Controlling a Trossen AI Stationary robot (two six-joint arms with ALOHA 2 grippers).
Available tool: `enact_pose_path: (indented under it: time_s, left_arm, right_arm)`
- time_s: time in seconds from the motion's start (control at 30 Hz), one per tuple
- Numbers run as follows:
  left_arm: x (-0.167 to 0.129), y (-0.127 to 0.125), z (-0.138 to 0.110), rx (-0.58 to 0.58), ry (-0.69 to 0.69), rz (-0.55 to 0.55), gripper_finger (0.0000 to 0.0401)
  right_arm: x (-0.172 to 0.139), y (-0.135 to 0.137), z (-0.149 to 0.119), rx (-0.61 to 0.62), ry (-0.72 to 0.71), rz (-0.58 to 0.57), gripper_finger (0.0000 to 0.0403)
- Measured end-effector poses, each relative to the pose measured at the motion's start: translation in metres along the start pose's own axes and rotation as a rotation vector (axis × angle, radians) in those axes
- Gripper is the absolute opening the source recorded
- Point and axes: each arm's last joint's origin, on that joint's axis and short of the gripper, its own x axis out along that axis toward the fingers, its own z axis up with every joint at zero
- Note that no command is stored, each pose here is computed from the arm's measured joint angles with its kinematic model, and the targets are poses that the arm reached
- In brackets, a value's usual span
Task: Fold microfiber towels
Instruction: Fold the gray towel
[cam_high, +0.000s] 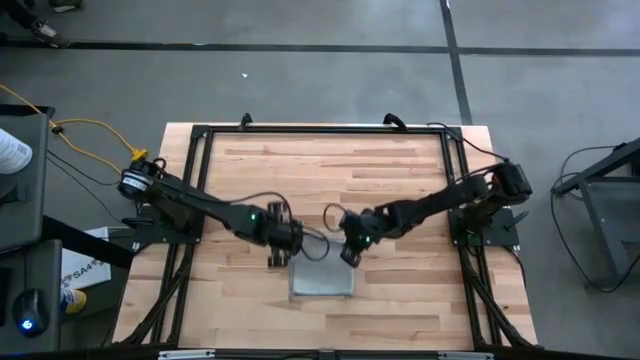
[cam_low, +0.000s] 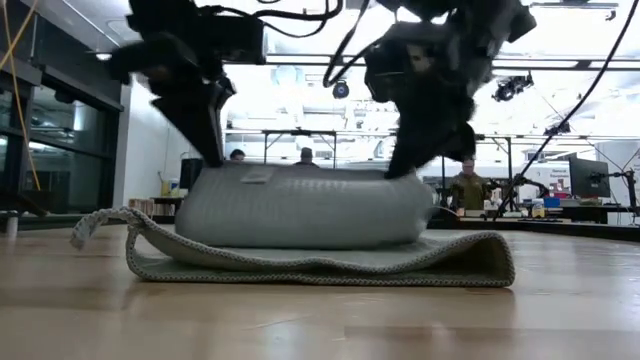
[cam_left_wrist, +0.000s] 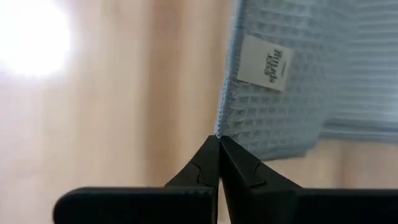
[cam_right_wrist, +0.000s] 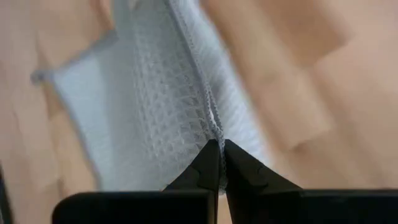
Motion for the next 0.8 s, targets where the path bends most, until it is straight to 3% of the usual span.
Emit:
enact_pose_path:
  time_s: [0.27,0.53,0.8]
  left_arm:
    - [0.002,0.047,0.008,0.018,-0.025,0.232,0.0]
    - [0.01,0.083,0.012,-0.025,-0.007,0.29,0.0]
    - [0.013,0.099,0.016,-0.016,-0.026,0.317,0.0]
  right_arm:
    - [-0.024,-0.043,0.036,-0.033,-0.12,-0.139,0.0004]
    - [-0.043,-0.078,0.062,-0.046,-0.197,-0.188,0.0004]
    - [-0.048,-0.094,0.072,-0.07,-0.226,-0.22,0.0004]
